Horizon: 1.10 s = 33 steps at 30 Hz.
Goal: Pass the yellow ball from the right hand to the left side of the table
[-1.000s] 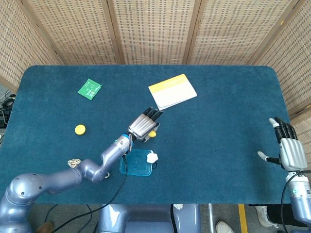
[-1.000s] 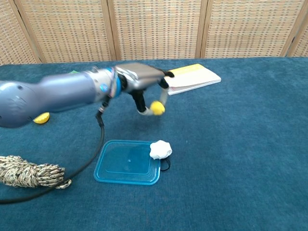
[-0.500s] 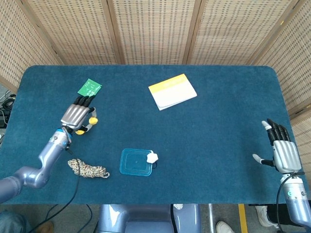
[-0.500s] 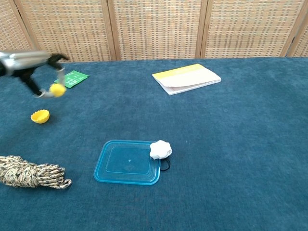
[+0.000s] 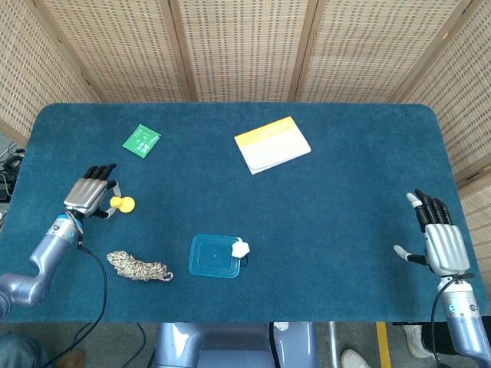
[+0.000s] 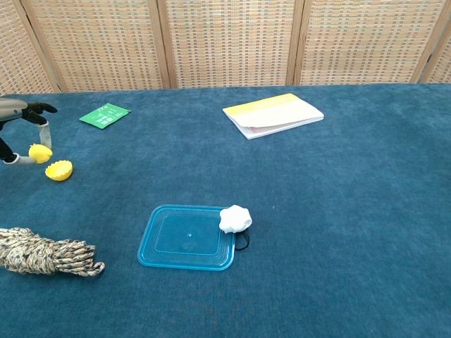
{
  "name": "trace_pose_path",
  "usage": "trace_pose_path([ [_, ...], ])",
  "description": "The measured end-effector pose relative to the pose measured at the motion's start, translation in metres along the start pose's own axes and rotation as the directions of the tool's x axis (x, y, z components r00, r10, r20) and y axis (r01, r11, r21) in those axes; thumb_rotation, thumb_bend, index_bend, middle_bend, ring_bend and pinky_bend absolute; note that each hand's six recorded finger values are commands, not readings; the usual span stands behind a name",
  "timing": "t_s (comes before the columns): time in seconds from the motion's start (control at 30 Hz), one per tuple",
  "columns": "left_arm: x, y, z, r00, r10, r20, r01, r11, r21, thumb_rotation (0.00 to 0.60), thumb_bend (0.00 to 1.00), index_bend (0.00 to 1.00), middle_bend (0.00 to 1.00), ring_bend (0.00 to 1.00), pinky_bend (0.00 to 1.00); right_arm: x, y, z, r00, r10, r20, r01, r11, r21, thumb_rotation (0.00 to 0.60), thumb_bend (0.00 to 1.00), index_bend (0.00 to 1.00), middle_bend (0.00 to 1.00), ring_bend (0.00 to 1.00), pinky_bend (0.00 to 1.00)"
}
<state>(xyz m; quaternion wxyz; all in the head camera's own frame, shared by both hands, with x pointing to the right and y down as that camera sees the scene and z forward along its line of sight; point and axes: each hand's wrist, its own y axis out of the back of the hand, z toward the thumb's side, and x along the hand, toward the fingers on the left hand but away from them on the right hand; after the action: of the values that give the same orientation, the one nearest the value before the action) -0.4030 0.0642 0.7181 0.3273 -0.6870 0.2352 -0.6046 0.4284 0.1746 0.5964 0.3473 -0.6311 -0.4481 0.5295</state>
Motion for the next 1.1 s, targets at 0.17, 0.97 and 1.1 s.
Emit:
trace_pose_path([
  [0.17, 0.007, -0.009, -0.002, 1.000, -0.021, -0.010, 0.021, 1.000, 0.004, 0.600, 0.39, 0.51, 0.00, 0.00, 0.00, 0.000, 0.001, -0.003, 1.000, 0.001, 0.009, -0.001, 1.000, -0.002, 0.600, 0.00, 0.04, 0.00, 0.00, 0.00],
  [0.97, 0.011, -0.015, 0.009, 0.999, -0.026, 0.036, 0.028, 0.998, -0.054, 0.600, 0.19, 0.00, 0.00, 0.00, 0.00, 0.001, 0.001, -0.003, 1.000, 0.000, 0.009, 0.000, 1.000, -0.005, 0.600, 0.00, 0.04, 0.00, 0.00, 0.00],
  [1.1, -0.001, 0.003, 0.005, 0.998, 0.041, 0.045, -0.036, 0.993, -0.111, 0.600, 0.09, 0.00, 0.00, 0.00, 0.00, 0.002, 0.003, -0.002, 1.000, -0.003, 0.001, 0.003, 1.000, -0.011, 0.600, 0.00, 0.04, 0.00, 0.00, 0.00],
])
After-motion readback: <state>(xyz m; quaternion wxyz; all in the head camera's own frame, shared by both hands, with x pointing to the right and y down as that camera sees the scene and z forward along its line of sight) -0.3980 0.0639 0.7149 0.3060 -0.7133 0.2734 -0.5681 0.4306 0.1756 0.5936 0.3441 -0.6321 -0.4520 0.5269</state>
